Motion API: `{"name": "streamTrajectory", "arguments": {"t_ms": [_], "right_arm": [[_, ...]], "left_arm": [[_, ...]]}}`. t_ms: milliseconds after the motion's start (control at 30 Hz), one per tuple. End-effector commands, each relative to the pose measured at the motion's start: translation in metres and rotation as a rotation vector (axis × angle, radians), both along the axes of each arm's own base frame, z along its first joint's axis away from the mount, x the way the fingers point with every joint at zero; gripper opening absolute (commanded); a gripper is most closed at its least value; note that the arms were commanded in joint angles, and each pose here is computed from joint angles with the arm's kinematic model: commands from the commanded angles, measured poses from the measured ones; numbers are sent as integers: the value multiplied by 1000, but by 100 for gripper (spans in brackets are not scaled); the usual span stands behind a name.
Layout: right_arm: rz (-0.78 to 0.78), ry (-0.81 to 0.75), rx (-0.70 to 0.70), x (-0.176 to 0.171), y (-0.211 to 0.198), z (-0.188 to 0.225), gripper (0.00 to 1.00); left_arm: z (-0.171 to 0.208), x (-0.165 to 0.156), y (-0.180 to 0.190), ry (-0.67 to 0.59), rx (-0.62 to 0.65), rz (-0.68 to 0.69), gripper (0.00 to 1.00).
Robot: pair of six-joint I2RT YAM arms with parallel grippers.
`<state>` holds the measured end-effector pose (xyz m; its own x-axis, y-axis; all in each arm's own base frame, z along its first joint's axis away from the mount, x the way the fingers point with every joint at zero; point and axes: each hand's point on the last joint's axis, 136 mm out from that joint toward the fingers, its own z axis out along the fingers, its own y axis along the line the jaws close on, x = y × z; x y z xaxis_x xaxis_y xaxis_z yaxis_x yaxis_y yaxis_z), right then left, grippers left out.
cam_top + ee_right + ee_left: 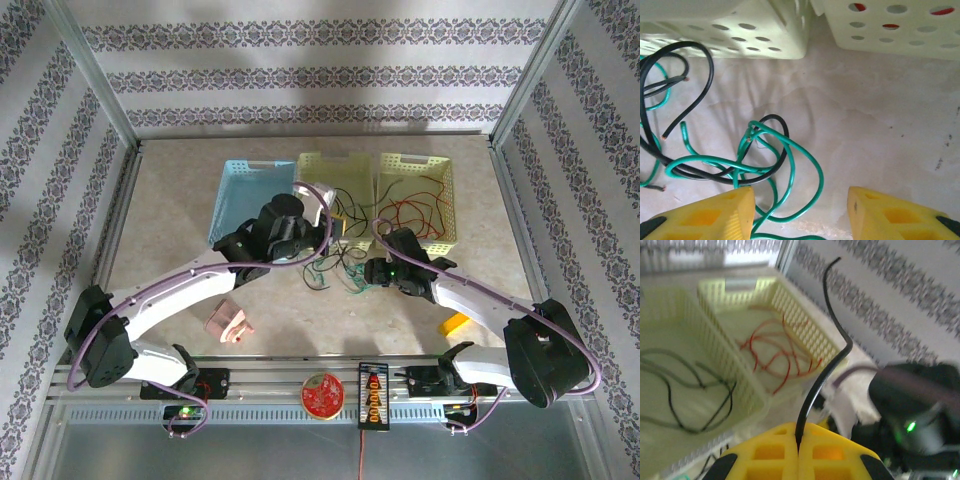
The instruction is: Untangle the cables
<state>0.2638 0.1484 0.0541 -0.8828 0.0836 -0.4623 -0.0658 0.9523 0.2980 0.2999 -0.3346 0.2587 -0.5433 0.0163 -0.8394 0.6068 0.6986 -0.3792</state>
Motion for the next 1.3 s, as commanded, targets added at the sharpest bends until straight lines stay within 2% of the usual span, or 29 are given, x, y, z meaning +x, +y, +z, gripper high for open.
{"name": "streamTrajectory", "arguments": {"t_ms": [0, 133, 300, 500, 600, 667, 767, 867, 1067, 1267], "right_arm": [[-38, -1, -6, 1, -7, -1, 52], [-37, 2, 2, 3, -6, 0, 52], [-40, 0, 5, 5, -6, 2, 52], [-49, 1, 4, 8, -8, 3, 52], [-57, 0, 5, 9, -11, 3, 52], [-59, 0, 6, 8, -12, 3, 52], [-62, 3, 7, 7, -13, 2, 52], [-68, 8, 8, 5, -15, 0, 52], [-73, 5, 10, 3, -17, 0, 52], [-77, 4, 18, 4, -16, 0, 52]], "left_arm": [[-30, -10, 13, 71, 107, 30, 0], [-52, -26, 10, 116, 171, -35, 0], [-45, -60, -16, 158, 106, -258, 0], [-9, -116, -42, 178, -27, -591, 0], [17, -129, -46, 146, -93, -676, 0], [37, -131, -45, 87, -129, -686, 0], [67, -123, -36, -44, -160, -628, 0], [97, -105, -17, -193, -177, -484, 0], [163, -70, 52, -448, -252, -98, 0], [200, -60, 107, -573, -328, 143, 0]]}}
